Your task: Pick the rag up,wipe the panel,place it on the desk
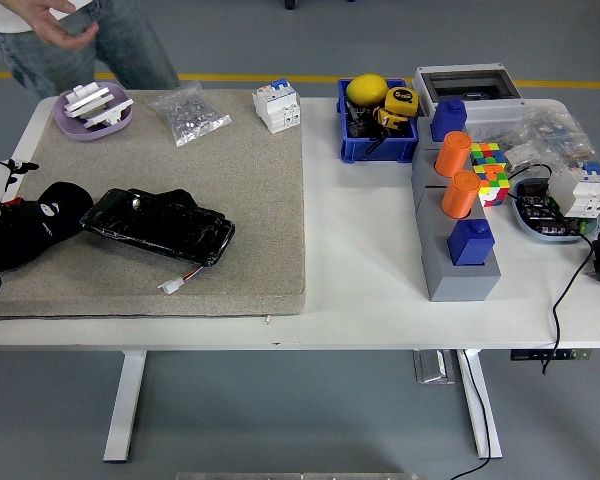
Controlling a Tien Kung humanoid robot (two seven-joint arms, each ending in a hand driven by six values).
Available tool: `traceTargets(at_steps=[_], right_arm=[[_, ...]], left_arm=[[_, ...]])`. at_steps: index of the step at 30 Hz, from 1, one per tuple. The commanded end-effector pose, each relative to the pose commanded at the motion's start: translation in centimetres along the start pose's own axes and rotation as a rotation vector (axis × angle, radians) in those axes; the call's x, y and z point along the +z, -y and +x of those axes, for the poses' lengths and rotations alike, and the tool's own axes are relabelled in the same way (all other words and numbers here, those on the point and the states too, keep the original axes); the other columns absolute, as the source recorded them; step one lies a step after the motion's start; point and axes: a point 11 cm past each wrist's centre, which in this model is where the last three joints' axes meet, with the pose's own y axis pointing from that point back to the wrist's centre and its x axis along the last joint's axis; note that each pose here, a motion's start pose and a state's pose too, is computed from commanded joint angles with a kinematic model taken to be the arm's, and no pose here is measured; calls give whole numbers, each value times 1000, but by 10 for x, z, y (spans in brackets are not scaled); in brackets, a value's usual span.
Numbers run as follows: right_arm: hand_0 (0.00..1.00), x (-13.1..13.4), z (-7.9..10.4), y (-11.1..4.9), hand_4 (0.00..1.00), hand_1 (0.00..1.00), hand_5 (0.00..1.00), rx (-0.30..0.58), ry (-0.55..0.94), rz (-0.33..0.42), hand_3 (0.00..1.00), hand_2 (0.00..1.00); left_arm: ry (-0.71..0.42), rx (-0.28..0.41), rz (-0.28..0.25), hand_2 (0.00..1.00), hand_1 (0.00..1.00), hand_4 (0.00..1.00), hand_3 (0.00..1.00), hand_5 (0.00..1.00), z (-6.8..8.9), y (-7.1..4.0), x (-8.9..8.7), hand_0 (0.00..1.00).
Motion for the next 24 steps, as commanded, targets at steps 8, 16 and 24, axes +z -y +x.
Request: traceTargets(at_steps=[8, 16, 24], right_arm=[[773, -1, 0, 0, 845, 665, 353, 6, -7, 3, 554, 667], [771, -2, 1, 0, 843, 660, 353, 16, -9, 8, 555, 664], [771, -4, 2, 0, 842, 657, 354, 25, -4, 18, 554, 663]], left_arm=[[13, -39, 49, 982, 964, 873, 885, 224, -4, 4, -13, 884], [27, -30, 52, 946, 948, 871, 865, 221, -5, 9, -13, 863], [49, -19, 53, 867, 882, 873, 791, 227, -10, 10, -10, 812]])
